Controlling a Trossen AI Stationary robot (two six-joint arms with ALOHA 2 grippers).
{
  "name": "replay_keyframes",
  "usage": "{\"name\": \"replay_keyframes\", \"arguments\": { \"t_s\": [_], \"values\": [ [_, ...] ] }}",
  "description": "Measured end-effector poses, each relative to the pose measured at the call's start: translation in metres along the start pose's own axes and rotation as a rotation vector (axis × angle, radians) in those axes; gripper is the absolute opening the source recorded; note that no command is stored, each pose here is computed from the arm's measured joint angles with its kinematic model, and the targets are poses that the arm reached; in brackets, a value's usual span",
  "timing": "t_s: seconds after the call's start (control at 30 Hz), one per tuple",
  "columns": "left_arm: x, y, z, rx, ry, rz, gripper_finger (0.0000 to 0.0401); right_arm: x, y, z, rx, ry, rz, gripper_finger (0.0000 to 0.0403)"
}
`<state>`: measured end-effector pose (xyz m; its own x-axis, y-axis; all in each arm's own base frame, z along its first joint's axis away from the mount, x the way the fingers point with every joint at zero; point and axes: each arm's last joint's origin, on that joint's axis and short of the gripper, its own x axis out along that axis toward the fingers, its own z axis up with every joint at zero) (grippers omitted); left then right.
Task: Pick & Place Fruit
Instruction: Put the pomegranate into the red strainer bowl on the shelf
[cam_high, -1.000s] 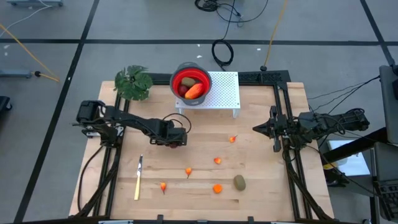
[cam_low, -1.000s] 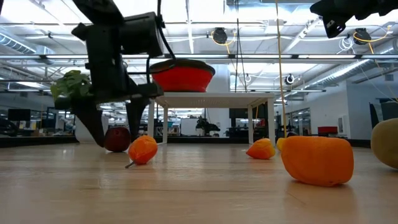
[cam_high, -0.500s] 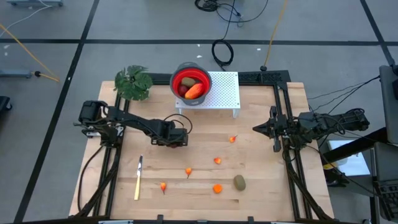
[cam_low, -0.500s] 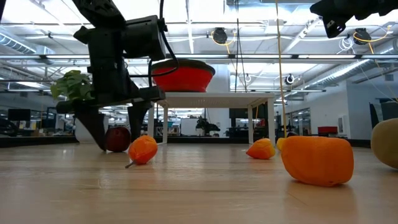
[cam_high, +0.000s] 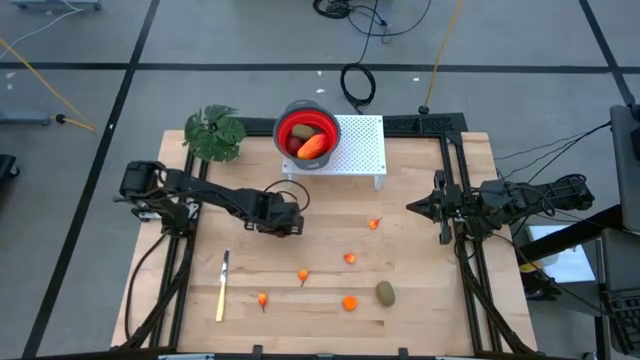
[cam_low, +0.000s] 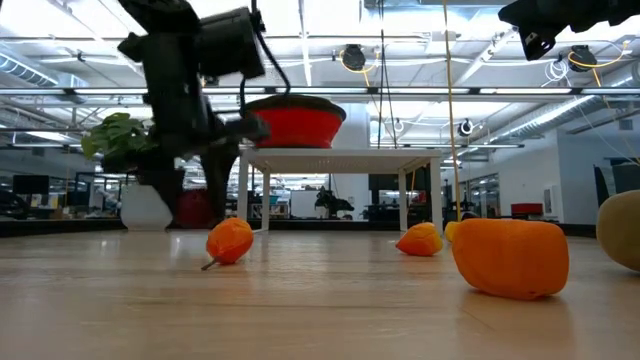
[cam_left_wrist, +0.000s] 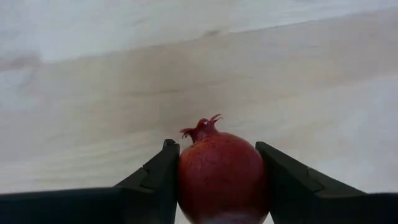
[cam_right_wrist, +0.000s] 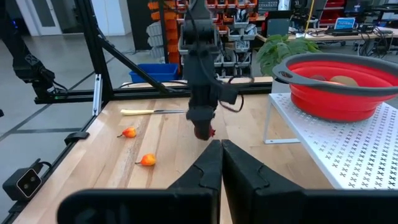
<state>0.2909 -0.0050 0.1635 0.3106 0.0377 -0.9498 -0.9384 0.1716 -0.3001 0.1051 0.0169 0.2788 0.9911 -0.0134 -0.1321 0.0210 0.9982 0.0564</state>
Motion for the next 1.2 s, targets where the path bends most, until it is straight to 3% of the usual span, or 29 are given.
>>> {"name": "replay_keyframes", "arguments": {
  "t_s": [0.23,0.53,0.77,1.2],
  "values": [
    [-0.048,-0.018,0.009,0.237,-0.105,-0.34,0.0188,0.0,0.0,0.0,0.0,0.001,0.0,0.0004],
    [-0.111,-0.043,0.012,0.568,-0.33,-0.851,0.018,0.0,0.0,-0.001,0.0,0.004,0.001,0.0004],
    [-0.147,-0.059,0.009,0.754,-0.42,-1.268,0.0188,0.0,0.0,-0.001,0.001,0.011,0.001,0.0004],
    [-0.185,-0.061,0.005,0.932,-0.51,-1.696,0.0187,0.0,0.0,-0.003,-0.002,0.024,-0.001,0.0004]
  ]
}}
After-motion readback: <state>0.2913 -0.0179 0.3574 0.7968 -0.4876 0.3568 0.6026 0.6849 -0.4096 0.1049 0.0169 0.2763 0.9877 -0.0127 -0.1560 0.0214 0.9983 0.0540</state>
